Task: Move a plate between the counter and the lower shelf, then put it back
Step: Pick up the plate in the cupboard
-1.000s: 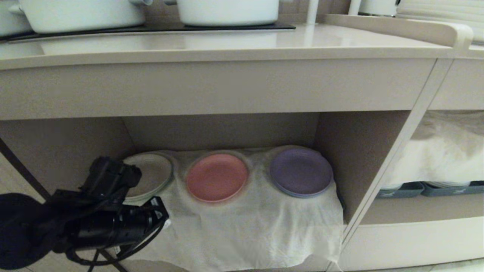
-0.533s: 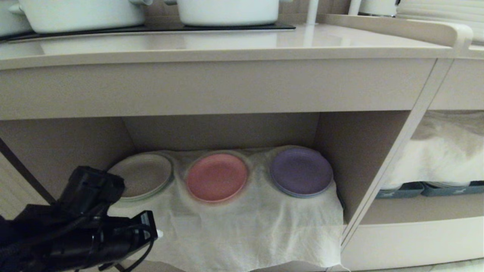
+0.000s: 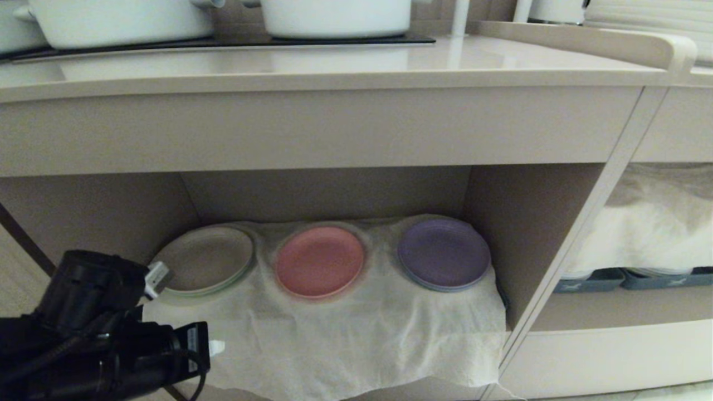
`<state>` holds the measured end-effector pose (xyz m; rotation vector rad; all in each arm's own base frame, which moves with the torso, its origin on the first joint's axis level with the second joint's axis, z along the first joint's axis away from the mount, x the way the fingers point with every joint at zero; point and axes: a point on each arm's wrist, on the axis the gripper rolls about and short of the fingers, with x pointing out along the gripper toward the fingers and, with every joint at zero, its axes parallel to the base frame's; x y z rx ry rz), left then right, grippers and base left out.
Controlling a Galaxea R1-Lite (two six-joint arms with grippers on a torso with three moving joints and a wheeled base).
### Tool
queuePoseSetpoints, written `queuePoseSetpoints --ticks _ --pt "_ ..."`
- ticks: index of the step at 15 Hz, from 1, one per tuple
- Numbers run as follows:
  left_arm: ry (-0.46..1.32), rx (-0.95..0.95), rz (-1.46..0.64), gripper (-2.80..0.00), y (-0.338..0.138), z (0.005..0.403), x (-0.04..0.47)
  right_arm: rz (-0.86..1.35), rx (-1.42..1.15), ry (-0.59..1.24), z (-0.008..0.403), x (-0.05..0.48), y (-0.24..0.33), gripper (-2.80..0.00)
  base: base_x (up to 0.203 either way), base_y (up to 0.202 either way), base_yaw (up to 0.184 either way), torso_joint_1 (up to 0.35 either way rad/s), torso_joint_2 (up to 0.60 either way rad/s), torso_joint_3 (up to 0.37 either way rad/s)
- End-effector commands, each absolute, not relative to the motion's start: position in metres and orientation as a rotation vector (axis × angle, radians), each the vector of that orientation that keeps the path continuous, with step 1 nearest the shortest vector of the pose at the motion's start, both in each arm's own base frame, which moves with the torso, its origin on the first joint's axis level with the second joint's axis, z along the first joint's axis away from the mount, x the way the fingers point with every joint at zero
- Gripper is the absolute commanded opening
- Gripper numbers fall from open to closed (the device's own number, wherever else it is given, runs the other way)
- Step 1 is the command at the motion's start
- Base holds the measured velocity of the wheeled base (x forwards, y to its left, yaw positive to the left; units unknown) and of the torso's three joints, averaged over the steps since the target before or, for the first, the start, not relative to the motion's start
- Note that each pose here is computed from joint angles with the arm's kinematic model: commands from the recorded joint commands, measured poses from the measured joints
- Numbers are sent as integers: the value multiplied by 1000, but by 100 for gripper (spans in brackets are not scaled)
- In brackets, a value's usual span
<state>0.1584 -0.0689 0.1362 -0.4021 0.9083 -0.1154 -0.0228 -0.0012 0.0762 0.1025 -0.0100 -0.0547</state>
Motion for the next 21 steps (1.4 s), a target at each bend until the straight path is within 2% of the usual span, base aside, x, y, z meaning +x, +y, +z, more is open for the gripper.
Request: queuePoseSetpoints --ticks 1,21 --pt "872 -388 -134 -280 -67 142 154 -55 103 -10 76 -23 -1 -280 0 0 0 0 0 0" --pt "768 -183 -104 -280 -43 143 133 -55 103 -10 76 -23 -1 -280 0 0 0 0 0 0"
